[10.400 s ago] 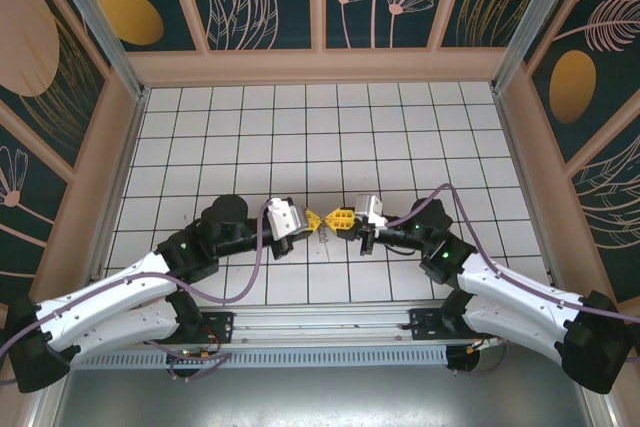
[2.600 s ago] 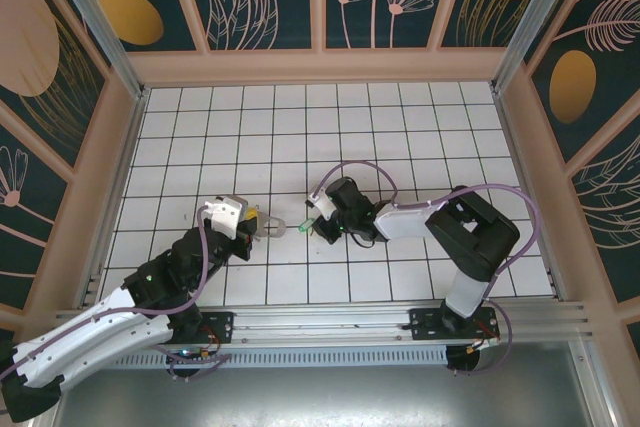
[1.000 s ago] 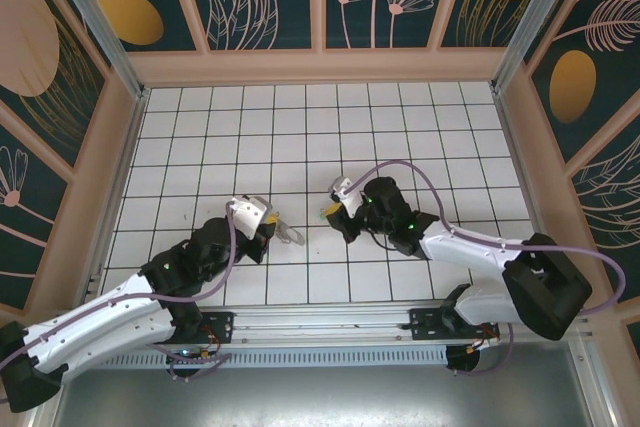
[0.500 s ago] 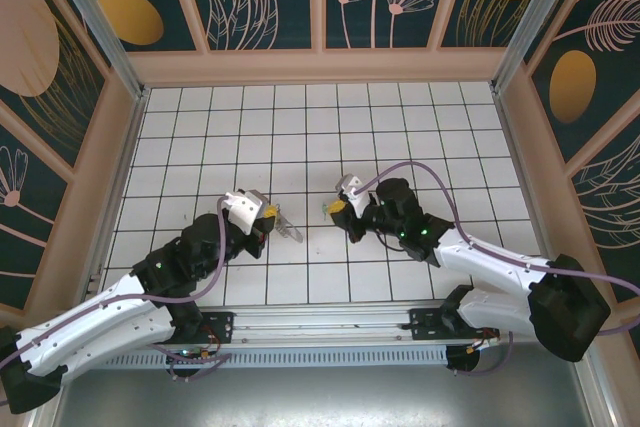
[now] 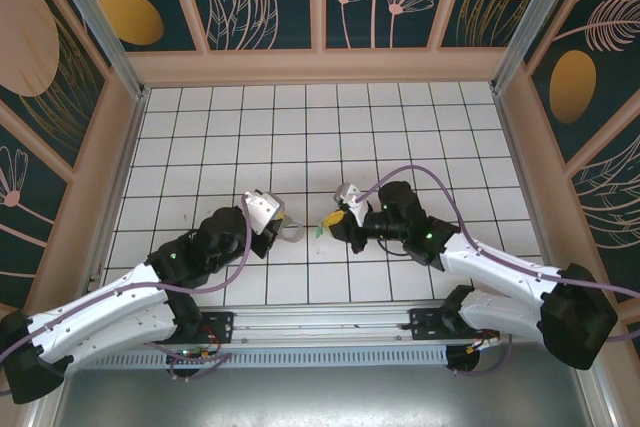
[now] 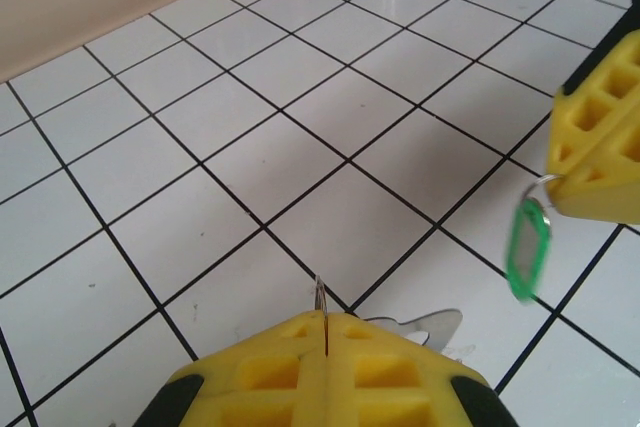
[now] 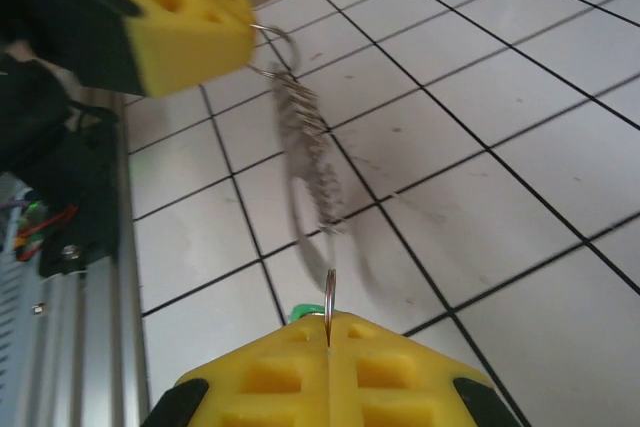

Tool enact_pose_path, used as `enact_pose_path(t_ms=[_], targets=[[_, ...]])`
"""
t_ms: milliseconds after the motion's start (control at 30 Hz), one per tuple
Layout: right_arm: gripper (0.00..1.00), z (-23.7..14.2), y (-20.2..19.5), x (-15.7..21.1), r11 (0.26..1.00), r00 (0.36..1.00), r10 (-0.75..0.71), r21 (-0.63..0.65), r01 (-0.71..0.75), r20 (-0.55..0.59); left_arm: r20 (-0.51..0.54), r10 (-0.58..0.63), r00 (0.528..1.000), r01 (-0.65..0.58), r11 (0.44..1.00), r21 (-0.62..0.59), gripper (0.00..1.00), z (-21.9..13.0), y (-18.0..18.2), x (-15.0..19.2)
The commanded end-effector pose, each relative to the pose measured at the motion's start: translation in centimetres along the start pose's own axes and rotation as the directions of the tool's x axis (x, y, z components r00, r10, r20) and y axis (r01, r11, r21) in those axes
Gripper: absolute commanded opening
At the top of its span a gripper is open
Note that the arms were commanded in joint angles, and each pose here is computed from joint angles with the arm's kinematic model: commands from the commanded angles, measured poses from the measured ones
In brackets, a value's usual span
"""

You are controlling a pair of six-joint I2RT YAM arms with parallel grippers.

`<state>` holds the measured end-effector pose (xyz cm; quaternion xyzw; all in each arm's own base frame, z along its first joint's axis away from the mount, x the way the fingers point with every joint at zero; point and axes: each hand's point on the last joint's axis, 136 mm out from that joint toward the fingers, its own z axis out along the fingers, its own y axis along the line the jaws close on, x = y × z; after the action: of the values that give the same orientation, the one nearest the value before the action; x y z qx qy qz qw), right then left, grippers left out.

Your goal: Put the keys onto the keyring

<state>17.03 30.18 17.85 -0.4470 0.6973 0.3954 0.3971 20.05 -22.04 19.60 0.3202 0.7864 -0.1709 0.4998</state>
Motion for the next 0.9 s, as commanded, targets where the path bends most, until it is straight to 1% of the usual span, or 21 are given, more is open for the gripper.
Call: enact_pose_path(t_ms=[0,100,300,467,633,867], targets=[[0.00,-0.4,2.2,-1.4,0.993,0.998,-0.033,-0.109,0.039,0.051,0.049,0.048,0.998,-0.050,0.998,0.028,0.00,-0.5,-0.4,-2.1],[0.00,-0.5,3.0,-1.9,0.987,0.996,-0.041,-0.150,0.053,0.077,0.068,0.067,0.995,-0.072,0.995,0.073,0.00,-0.7,-1.2,-2.6],[0.00,-0.7,4.0,-3.5,0.976,0.993,-0.052,-0.203,0.073,0.108,0.115,0.098,0.989,-0.120,0.973,0.199,0.00,-1.2,-3.6,-3.4],[0.00,-0.9,4.2,-4.2,0.976,0.993,-0.038,-0.207,0.061,0.114,0.148,0.119,0.982,-0.155,0.952,0.264,0.00,-1.7,-5.0,-3.8],[0.00,-0.6,4.0,-4.9,0.978,0.994,-0.016,-0.204,0.038,0.105,0.160,0.137,0.978,-0.181,0.937,0.300,0.00,-2.0,-6.1,-3.7],[0.00,0.6,3.1,-4.4,0.982,0.999,0.016,-0.190,-0.007,0.044,0.140,0.153,0.978,-0.187,0.943,0.276,0.00,-1.5,-5.8,-3.4]])
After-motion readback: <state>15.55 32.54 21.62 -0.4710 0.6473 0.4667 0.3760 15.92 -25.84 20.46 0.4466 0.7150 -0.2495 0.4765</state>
